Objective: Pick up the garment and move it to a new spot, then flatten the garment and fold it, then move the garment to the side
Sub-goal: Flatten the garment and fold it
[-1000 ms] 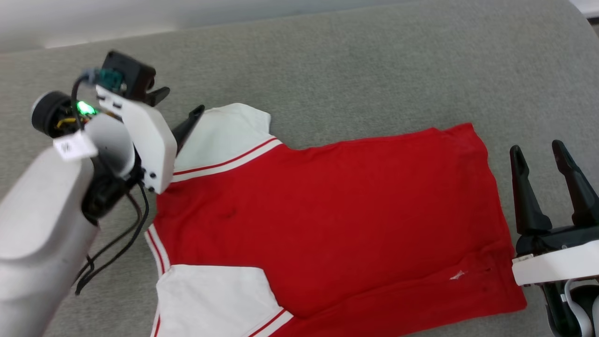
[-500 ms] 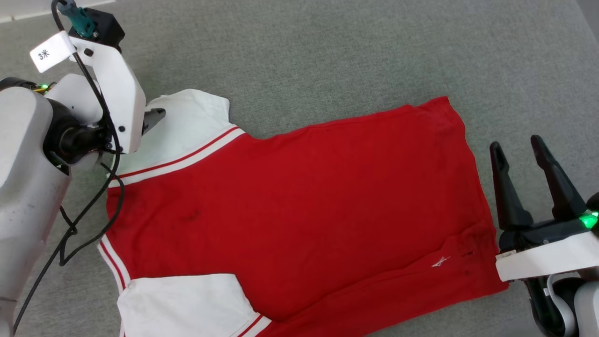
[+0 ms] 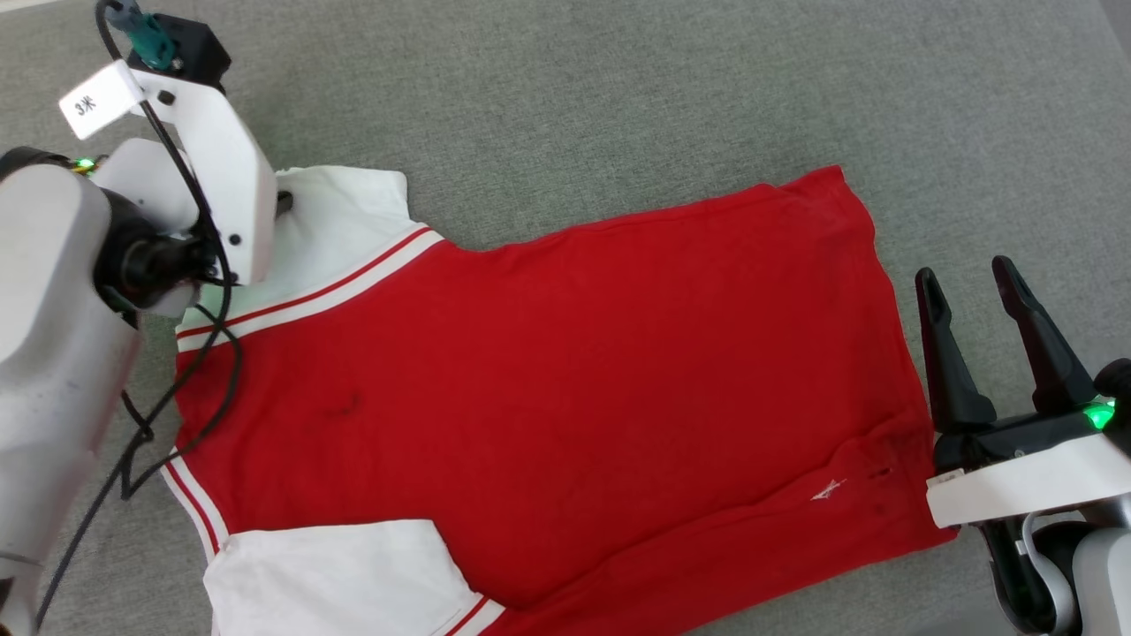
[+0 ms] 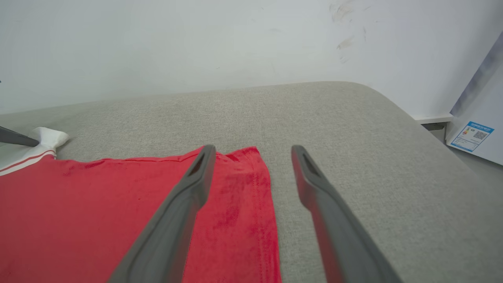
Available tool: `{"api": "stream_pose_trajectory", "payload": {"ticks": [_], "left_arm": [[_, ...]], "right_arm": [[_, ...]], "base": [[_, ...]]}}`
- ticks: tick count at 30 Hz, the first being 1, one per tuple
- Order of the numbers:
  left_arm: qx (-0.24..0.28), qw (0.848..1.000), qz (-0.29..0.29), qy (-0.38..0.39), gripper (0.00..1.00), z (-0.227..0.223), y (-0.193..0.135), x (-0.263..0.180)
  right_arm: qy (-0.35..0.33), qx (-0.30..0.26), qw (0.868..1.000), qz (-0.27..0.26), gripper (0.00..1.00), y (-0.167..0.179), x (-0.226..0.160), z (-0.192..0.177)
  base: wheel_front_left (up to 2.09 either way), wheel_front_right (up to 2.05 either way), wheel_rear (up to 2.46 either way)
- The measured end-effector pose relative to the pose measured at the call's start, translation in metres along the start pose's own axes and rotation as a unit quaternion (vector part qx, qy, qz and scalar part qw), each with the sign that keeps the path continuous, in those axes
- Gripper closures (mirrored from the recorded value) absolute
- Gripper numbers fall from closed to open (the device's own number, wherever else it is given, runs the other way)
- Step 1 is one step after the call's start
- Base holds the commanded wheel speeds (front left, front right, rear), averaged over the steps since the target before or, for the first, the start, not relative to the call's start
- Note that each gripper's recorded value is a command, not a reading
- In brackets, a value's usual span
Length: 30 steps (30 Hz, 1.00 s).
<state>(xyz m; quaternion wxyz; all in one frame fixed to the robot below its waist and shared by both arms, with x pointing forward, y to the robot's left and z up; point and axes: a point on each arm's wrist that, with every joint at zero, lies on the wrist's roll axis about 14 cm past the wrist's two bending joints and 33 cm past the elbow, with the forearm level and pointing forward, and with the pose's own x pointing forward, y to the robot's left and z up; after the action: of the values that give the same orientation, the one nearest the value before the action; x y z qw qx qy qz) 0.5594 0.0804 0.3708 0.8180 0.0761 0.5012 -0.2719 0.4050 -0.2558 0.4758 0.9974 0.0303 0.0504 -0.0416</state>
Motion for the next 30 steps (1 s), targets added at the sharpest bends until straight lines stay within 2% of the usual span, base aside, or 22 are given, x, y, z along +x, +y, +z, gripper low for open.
{"api": "stream_pose_trajectory", "payload": {"ticks": [7, 12, 15, 22, 26, 30], "left_arm": [[0.013, 0.998, -0.012, -0.058, 1.0, 0.012, -0.012, -0.016], [0.051, 0.991, -0.019, -0.122, 1.0, 0.032, -0.025, -0.045], [0.072, 0.985, -0.024, -0.157, 1.0, 0.04, -0.034, -0.063], [0.112, 0.973, -0.033, -0.201, 1.0, 0.038, -0.049, -0.096], [0.12, 0.966, -0.037, -0.224, 1.0, 0.035, -0.055, -0.11], [0.124, 0.962, -0.039, -0.24, 1.0, 0.03, -0.06, -0.121]], "right_arm": [[0.009, -0.014, 1.0, 0.019, 0.0, 0.004, 0.001, 0.006], [0.059, -0.056, 0.996, 0.047, 0.0, 0.002, 0.008, 0.008], [0.109, -0.083, 0.989, 0.062, 0.0, 0.0, 0.017, 0.007], [0.242, -0.137, 0.957, 0.079, 0.0, -0.007, 0.045, -0.002], [0.301, -0.138, 0.94, 0.081, 0.0, -0.007, 0.065, -0.012], [0.369, -0.134, 0.916, 0.085, 0.0, -0.005, 0.075, -0.04]], "base": [[0.0, 0.0, 0.0], [0.0, 0.0, 0.0], [0.0, 0.0, 0.0], [0.0, 0.0, 0.0], [0.0, 0.0, 0.0], [0.0, 0.0, 0.0]]}}
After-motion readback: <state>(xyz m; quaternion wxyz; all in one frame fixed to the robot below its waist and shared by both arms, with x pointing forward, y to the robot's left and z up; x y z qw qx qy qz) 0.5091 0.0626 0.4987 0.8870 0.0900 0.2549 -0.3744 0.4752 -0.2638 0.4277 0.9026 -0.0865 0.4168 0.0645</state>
